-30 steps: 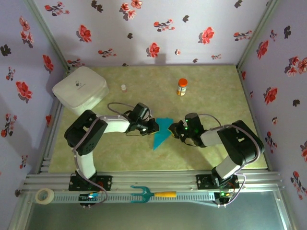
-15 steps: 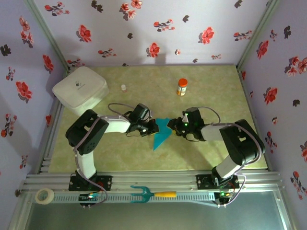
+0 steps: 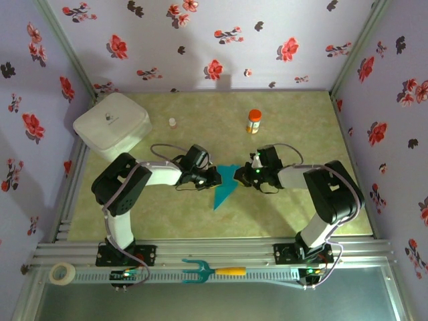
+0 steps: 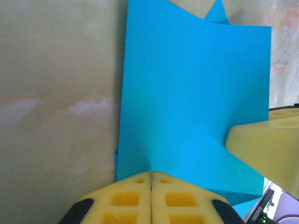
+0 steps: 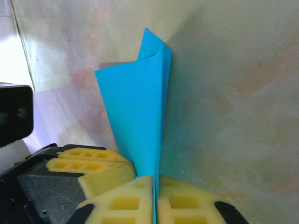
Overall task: Fold a paper plane with a square sheet of paper (pick it up from the middle)
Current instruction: Fold the wing for the fifth time at the center of the table.
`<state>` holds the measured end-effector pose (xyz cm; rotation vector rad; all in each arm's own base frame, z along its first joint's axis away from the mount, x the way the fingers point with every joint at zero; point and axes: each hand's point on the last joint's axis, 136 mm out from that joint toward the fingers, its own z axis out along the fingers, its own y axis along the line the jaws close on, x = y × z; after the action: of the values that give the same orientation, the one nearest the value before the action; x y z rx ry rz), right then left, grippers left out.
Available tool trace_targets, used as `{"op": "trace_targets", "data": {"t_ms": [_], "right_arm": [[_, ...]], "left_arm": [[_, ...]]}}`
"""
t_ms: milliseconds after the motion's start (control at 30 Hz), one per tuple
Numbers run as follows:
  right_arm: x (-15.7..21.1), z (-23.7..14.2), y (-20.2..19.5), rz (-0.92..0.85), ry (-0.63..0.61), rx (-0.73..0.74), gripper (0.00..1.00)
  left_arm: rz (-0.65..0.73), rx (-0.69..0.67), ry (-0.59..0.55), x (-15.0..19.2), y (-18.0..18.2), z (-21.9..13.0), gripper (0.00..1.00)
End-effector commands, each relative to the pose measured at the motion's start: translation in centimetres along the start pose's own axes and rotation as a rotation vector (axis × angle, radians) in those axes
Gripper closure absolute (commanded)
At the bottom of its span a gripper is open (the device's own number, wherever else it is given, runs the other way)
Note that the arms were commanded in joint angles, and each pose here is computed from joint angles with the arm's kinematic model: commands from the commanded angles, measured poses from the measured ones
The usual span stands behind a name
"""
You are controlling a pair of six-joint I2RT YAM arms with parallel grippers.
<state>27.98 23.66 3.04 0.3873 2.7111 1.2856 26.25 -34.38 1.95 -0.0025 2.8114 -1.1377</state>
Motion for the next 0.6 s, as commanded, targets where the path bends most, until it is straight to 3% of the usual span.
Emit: {"op": "trace_targets", "data": {"t_ms": [0, 67, 233, 567], "right_arm": [[-0.3, -0.4, 0.1, 0.011, -0.012, 0.007, 0.93], [-0.4, -0.5, 0.5, 0.038, -0.029, -0.014, 0.95], [-1.1, -1.0, 1.4, 0.114, -0.090, -0.074, 0.95], [-0.9, -1.3, 1.1, 0.132, -0.112, -0.063, 0.96]], "left_arm": [[0.044, -0.007, -0.047, -0.3, -0.7, -1.3, 0.84], [0.071, 0.002, -0.098, -0.9, -1.4, -2.4, 0.76], [0.228, -0.029, -0.188, -1.1, -3.4, -4.9, 0.67], [0.374, -0.079, -0.319, -0.9, -4.6, -7.4, 0.66]]}}
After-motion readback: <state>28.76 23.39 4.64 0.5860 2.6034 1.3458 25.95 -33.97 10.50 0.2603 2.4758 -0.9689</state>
